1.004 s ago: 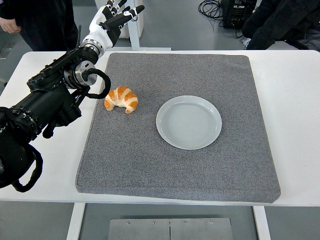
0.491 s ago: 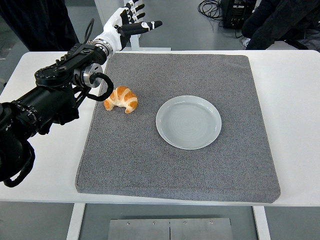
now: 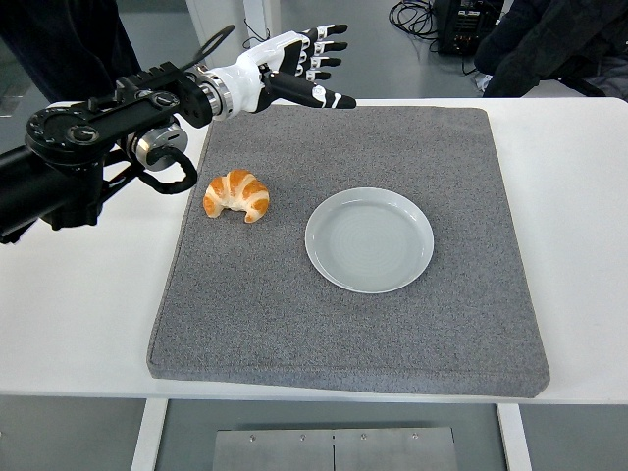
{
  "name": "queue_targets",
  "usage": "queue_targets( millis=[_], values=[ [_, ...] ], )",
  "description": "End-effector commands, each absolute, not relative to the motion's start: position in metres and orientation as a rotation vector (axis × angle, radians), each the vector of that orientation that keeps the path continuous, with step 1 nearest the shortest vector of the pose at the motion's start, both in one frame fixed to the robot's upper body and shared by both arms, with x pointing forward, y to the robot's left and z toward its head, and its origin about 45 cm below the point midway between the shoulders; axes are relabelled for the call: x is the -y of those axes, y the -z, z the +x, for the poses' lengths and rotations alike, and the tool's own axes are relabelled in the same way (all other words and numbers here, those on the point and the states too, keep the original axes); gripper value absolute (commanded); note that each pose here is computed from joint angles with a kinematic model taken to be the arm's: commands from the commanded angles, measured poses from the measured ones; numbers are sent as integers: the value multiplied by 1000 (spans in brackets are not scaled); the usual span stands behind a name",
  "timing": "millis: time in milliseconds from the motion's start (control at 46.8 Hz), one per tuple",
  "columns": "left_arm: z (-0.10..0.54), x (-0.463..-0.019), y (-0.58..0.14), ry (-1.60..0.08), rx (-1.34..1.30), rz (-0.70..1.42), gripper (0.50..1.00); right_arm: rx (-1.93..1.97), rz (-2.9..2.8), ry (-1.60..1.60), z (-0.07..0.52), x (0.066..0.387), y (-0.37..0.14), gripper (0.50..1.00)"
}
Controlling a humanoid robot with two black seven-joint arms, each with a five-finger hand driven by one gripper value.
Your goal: Place the bread on the plate
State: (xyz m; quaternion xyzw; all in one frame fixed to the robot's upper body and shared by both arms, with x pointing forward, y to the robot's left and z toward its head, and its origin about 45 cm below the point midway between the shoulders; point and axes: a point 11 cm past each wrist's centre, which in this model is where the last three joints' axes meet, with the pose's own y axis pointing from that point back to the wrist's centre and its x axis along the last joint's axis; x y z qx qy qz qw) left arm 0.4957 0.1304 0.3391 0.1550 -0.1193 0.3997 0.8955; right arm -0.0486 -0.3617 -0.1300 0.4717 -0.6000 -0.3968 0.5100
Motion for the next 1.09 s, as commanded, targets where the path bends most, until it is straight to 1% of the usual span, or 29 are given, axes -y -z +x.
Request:
queue_targets(
  millis=[0,85,192,491,684,769,919,983,1068],
  values=[
    [491,-139,-350,-788,364,384,999,1445,1136,955,-48,362,130,1000],
    [486,-149,-366,-747,484,437,999,1445,1136,955,-48,362,130,1000],
    [482,-170,-376,-692,605,559,999,1445,1136,955,-48,362,130,1000],
    [482,-208,-386,-575,853,803,999,1445,1136,955,-48,362,130,1000],
    [470,-210,-376,-503,916,852,999,1445,1136,955,-48,362,130,1000],
    [461,-204,-369,-461,917,846,999,1445,1136,955,-48,362,130,1000],
    [454,-212,-338,-420,912,892,998,1445,1136,955,-48,362,130,1000],
    [449,-215,-323,-368,954,912,998,1445,1136,955,-48,362,130,1000],
    [437,-213,-302,-263,1011,884,999,1445,1136,955,-48,362,130,1000]
  ],
)
